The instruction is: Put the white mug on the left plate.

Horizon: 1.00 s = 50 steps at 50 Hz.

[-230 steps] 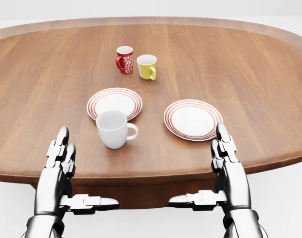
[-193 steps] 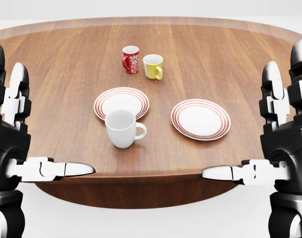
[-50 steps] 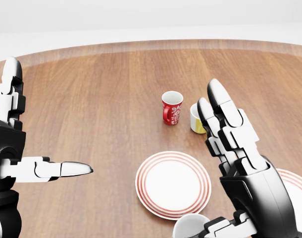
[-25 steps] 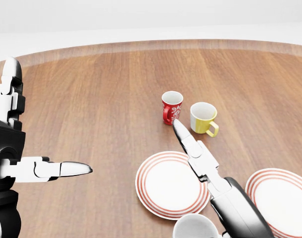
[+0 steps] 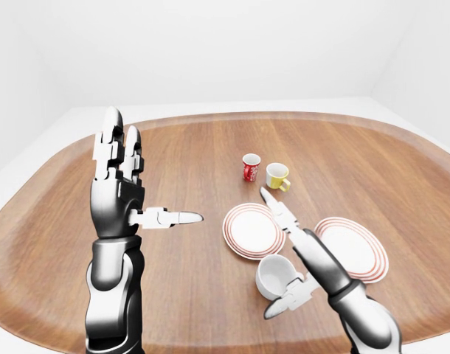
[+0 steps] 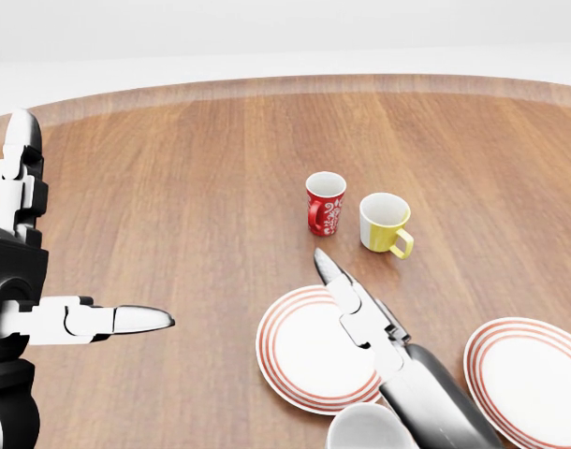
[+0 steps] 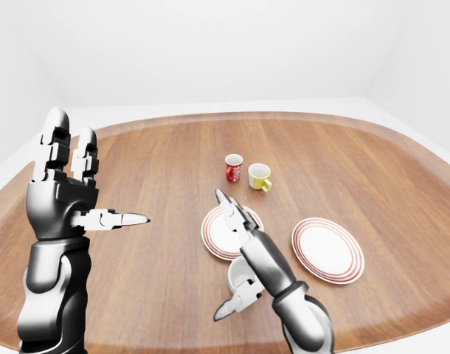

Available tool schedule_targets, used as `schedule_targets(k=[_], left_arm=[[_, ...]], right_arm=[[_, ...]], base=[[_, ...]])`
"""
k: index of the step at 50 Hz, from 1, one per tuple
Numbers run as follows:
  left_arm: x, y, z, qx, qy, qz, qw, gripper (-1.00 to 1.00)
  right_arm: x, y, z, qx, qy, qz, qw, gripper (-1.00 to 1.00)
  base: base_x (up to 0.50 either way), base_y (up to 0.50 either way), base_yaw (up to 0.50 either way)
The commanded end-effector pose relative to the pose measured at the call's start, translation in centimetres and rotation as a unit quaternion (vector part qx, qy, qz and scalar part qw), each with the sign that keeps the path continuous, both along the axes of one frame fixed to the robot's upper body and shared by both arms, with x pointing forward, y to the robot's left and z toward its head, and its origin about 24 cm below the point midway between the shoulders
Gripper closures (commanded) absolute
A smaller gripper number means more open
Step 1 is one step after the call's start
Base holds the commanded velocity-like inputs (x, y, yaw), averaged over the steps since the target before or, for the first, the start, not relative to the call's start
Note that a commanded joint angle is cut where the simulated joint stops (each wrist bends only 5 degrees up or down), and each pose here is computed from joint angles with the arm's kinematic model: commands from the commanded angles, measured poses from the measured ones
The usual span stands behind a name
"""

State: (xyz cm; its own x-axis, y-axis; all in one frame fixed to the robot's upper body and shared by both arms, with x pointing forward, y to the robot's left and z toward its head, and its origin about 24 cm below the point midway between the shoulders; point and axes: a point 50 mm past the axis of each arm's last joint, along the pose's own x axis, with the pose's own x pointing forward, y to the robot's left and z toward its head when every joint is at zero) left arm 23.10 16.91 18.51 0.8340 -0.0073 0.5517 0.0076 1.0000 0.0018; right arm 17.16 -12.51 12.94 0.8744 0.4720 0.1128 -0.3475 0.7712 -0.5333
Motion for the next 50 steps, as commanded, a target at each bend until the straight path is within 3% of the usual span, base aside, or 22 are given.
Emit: schedule_targets(k=[1, 16, 50], left_arm=[[0.0, 0.0, 0.0, 0.0, 0.0, 0.0, 1.0, -1.0], [0.0, 0.1, 0.0, -0.001, 0.001, 0.001, 1.0, -1.0], [-0.1, 0.0, 0.1, -0.003, -0.002, -0.001, 1.0, -1.0]], right_arm=[[0.0, -0.1, -0.9, -0.04, 0.017, -0.012, 0.999, -1.0], [0.2, -0.4, -2.3, -0.112, 0.041, -0.038, 0.992, -1.0], [0.8, -1.0, -4.6, -0.188, 0.078, -0.075, 0.976, -1.0]], base=[[0.0, 0.0, 0.0], [0.0, 0.0, 0.0], [0.0, 0.0, 0.0]])
